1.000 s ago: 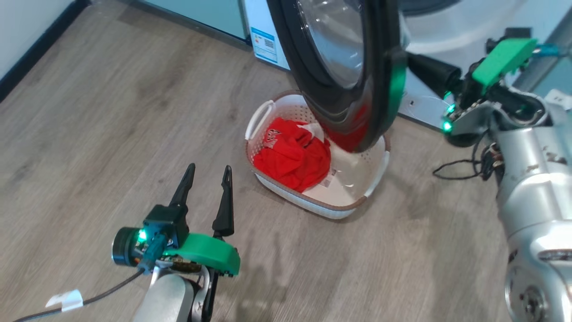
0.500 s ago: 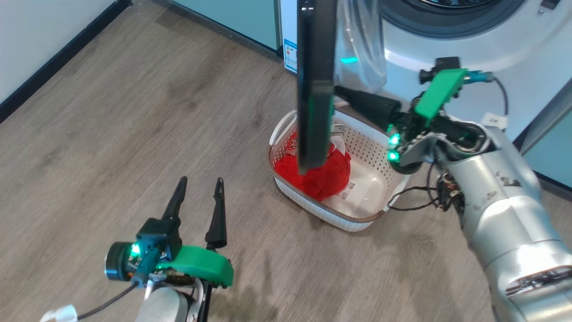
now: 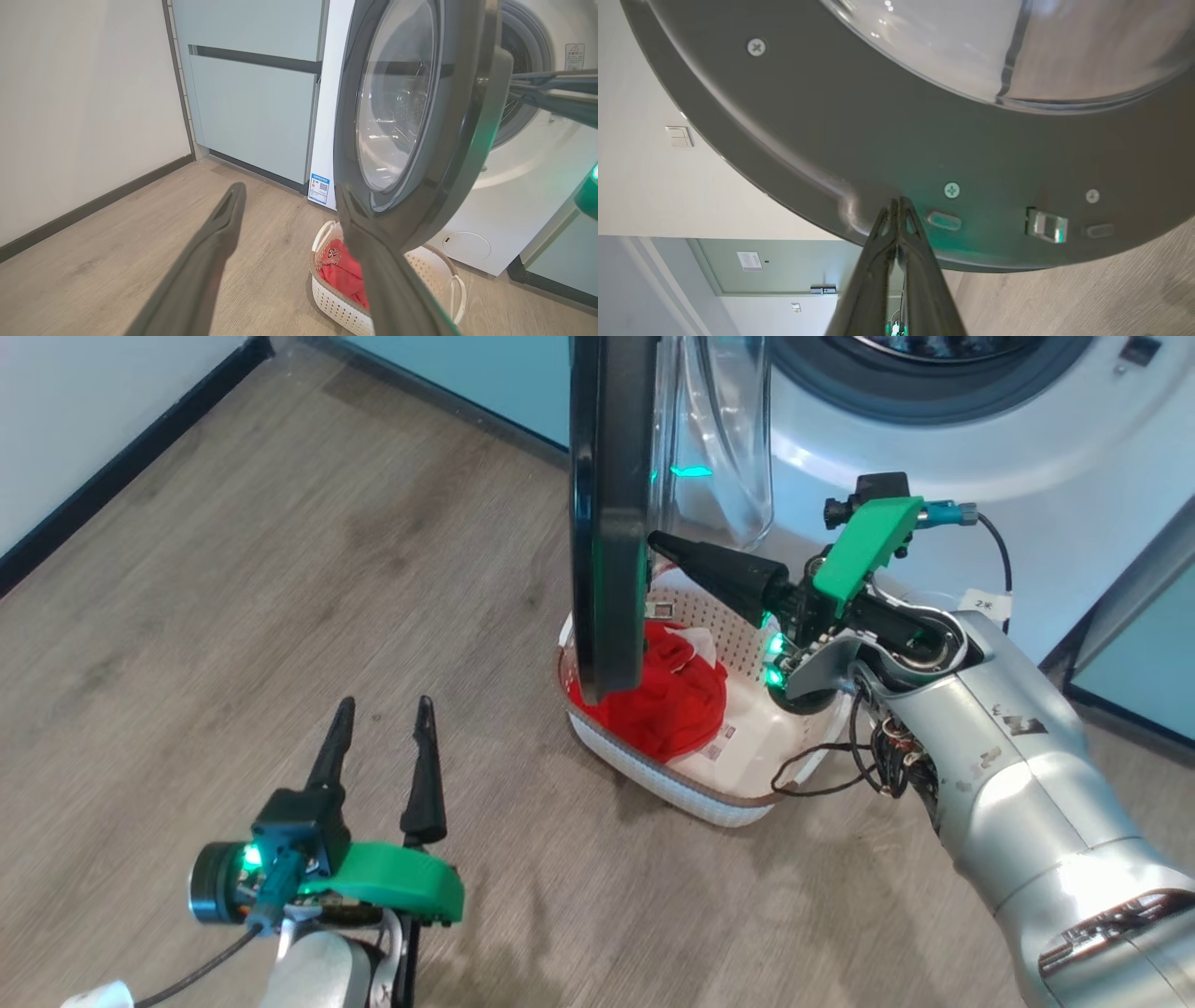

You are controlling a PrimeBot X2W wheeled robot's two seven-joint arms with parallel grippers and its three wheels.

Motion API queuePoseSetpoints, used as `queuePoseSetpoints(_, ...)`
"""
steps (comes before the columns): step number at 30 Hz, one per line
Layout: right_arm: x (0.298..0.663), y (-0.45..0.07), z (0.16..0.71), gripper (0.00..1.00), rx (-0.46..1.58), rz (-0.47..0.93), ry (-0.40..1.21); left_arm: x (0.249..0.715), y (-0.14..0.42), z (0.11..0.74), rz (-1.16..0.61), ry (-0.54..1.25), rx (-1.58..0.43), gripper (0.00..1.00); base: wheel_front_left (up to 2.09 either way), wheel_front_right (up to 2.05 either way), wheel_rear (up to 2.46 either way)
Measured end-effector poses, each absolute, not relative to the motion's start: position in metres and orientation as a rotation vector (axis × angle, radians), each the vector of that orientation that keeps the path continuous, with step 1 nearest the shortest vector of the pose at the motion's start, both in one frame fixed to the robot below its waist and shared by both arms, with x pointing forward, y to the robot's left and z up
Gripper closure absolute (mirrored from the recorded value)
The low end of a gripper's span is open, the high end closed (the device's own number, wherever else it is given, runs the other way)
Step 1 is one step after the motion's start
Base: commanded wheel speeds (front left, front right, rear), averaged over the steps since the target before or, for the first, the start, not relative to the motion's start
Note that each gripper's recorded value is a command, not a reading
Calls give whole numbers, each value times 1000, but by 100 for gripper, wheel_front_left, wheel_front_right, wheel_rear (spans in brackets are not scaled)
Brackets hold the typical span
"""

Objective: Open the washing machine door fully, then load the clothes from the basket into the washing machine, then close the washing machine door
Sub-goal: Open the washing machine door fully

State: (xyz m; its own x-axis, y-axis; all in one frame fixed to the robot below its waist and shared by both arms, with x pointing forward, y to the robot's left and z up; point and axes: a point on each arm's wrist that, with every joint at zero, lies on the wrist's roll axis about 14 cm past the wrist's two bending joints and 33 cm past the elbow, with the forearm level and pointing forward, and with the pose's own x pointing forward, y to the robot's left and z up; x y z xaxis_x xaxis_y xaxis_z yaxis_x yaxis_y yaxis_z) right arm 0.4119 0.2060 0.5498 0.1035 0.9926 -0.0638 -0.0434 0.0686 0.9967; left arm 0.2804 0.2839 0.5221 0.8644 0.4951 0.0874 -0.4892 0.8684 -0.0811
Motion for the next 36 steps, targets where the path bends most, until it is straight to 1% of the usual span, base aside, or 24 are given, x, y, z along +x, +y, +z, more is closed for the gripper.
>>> queuePoseSetpoints(2,416,204,556,100,1167,1095,1074,279,285,524,518,-116,-59,0,0,0,0)
queuePoseSetpoints(5,433,193,566,100,1122,1042,906,279,284,526,507,-126,-66,0,0,0,0)
queuePoseSetpoints(8,439,175,566,100,947,1028,725,279,285,528,501,-133,-67,0,0,0,0)
queuePoseSetpoints(9,439,175,566,100,947,1028,725,279,285,528,501,-133,-67,0,0,0,0)
queuePoseSetpoints(11,436,164,560,100,823,1025,612,278,285,527,496,-134,-68,0,0,0,0)
queuePoseSetpoints(14,426,145,551,100,611,1025,410,278,286,527,494,-138,-73,0,0,0,0)
queuePoseSetpoints(16,427,129,548,100,499,1009,279,280,286,527,487,-139,-76,0,0,0,0)
queuePoseSetpoints(18,433,112,550,100,419,978,151,282,287,528,485,-144,-78,0,0,0,0)
queuePoseSetpoints(22,450,79,554,100,297,891,14,290,283,528,468,-143,-80,0,0,0,0)
queuePoseSetpoints(25,460,54,577,100,317,785,-119,297,281,527,451,-137,-81,0,0,0,0)
queuePoseSetpoints(28,452,33,581,100,374,678,-178,301,280,526,443,-133,-81,0,0,0,0)
queuePoseSetpoints(32,433,6,560,100,398,565,-157,305,276,526,425,-134,-76,0,0,0,0)
queuePoseSetpoints(36,423,-5,541,100,361,538,-119,309,272,527,394,-136,-81,0,0,0,0)
